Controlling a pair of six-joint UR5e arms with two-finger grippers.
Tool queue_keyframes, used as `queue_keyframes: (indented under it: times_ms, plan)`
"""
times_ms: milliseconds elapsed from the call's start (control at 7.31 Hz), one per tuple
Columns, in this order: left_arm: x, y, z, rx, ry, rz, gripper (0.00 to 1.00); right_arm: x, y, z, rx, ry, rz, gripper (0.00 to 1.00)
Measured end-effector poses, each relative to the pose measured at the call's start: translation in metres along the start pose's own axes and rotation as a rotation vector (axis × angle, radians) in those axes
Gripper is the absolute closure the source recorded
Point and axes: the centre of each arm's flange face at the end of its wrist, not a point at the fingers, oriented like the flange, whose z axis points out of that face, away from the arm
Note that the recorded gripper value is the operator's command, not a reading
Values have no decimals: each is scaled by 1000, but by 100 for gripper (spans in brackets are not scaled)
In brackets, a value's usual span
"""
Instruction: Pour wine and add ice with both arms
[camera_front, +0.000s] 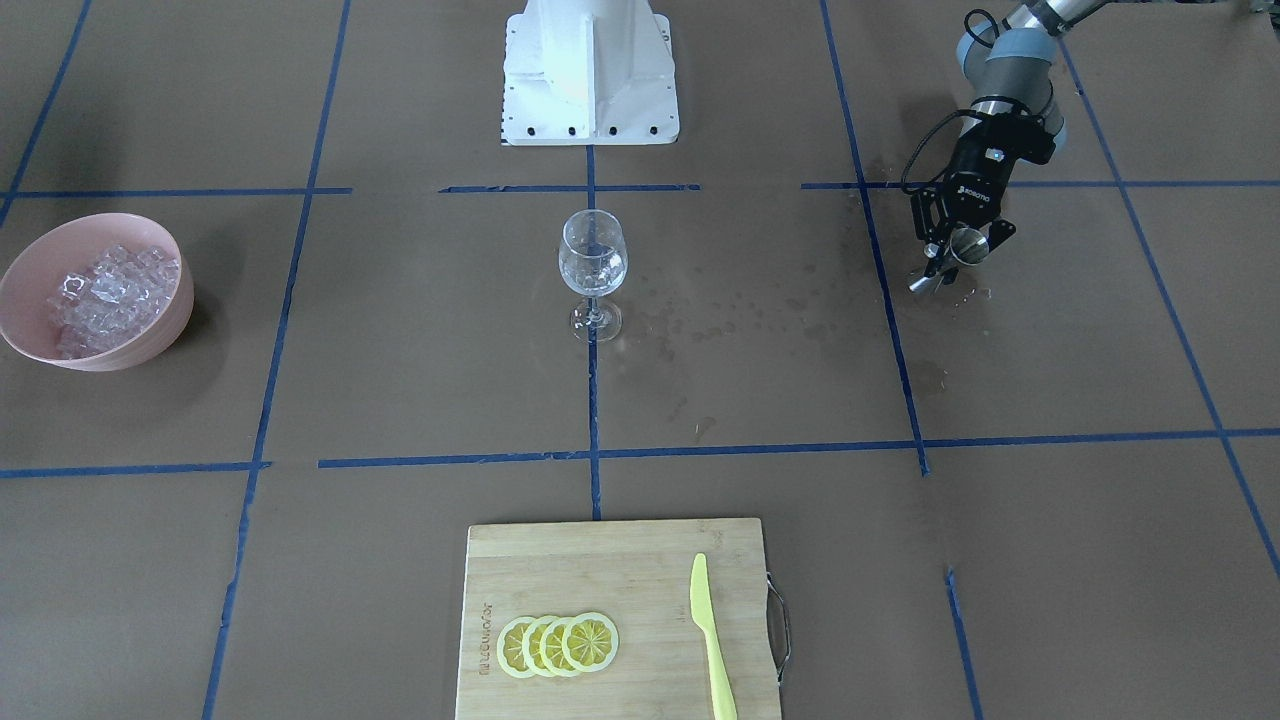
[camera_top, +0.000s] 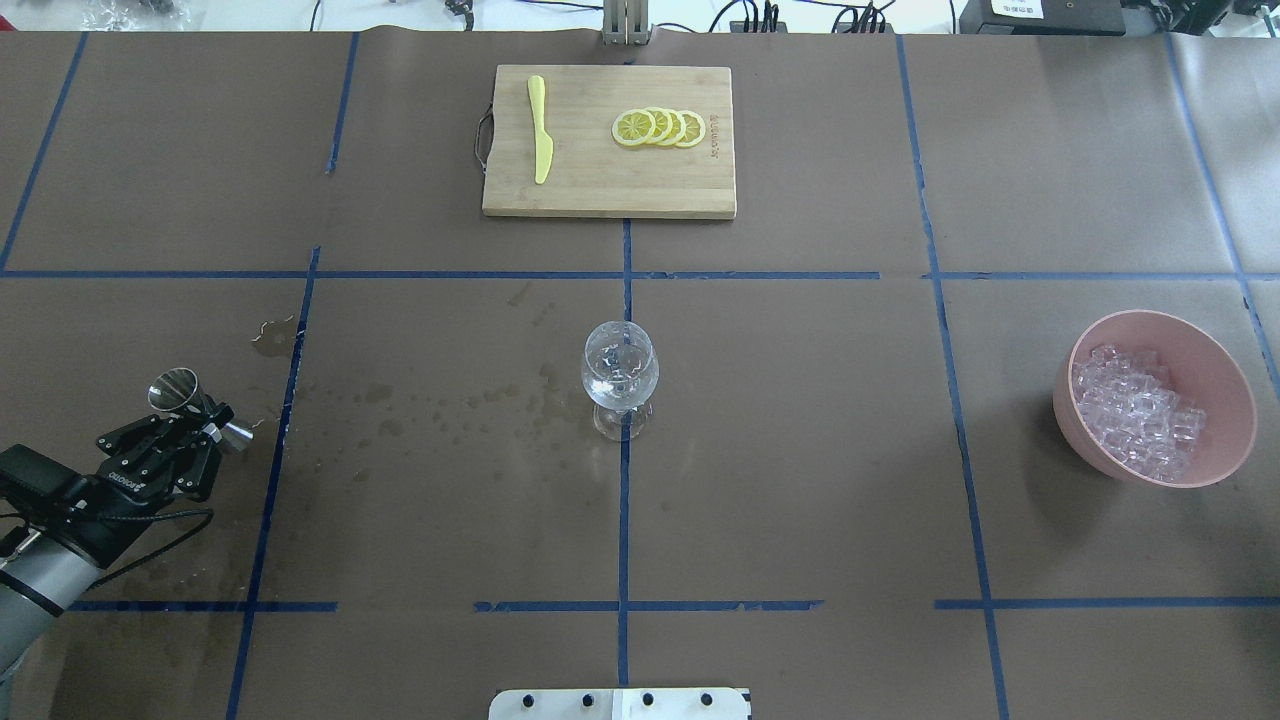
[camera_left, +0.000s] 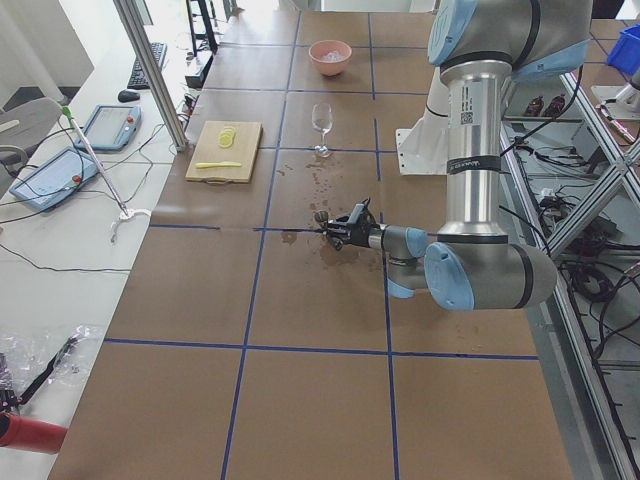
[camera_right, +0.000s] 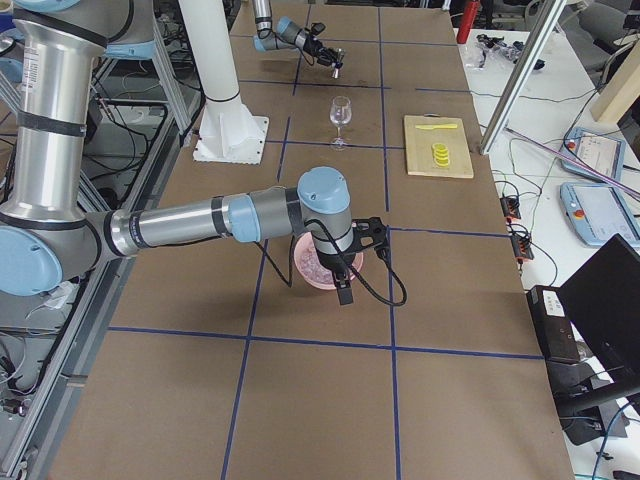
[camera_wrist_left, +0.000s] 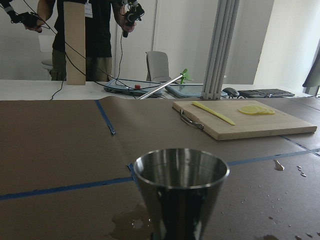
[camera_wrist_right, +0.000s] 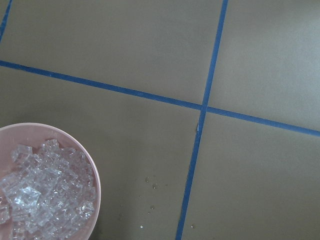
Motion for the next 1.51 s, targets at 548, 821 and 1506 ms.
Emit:
queue_keyframes:
  times_ms: [548,821,1506]
  plan:
    - [13,15,-7,-19,10,10,100,0,0,0,1,0,-1,0]
    - [20,20,-7,-23,15,8,97,0,0,0,0,0,0,0]
    - [29,24,-7,-30,27,3,32,1,-2,1,0,1,0,0]
